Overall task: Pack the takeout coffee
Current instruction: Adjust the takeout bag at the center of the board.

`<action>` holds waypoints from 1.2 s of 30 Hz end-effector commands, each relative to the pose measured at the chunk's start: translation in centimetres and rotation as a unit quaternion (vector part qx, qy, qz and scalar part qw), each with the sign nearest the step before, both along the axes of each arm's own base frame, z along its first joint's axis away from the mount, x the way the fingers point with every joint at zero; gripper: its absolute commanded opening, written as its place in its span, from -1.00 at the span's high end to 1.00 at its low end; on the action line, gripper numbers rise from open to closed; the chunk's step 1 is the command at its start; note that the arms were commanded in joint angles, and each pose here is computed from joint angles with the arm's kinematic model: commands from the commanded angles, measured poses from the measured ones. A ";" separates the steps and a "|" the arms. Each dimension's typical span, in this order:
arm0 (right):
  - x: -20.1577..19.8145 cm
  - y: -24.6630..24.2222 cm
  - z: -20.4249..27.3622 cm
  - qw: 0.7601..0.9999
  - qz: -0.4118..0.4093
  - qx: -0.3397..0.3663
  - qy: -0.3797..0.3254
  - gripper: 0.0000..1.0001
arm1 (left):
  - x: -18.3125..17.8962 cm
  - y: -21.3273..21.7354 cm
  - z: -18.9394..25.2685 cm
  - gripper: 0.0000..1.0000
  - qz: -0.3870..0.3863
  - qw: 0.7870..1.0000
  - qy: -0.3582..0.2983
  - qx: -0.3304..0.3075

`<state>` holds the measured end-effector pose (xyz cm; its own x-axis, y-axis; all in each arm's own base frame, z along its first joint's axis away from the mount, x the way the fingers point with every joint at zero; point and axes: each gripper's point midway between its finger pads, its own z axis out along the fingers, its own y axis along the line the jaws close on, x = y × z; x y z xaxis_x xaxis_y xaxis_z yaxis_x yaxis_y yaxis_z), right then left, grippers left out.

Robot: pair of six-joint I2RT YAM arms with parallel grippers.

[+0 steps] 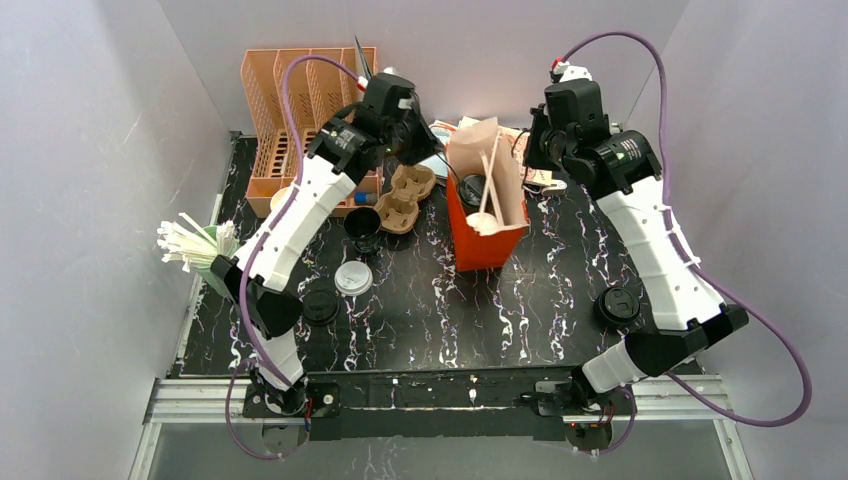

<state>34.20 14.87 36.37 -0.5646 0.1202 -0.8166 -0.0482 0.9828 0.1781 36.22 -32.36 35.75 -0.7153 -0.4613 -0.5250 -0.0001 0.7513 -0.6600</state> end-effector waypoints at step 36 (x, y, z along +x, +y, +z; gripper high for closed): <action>-1.3 2.9 2.6 0.994 0.044 0.096 -0.007 0.97 | 0.5 6.1 3.3 1.00 0.032 0.996 0.016 -0.081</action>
<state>35.06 18.30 37.36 -0.5726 0.1838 -0.7989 -0.1328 0.9409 0.3116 39.47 -27.17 35.76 -0.7030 -0.5691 -0.4265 -0.1022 0.6744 -0.7313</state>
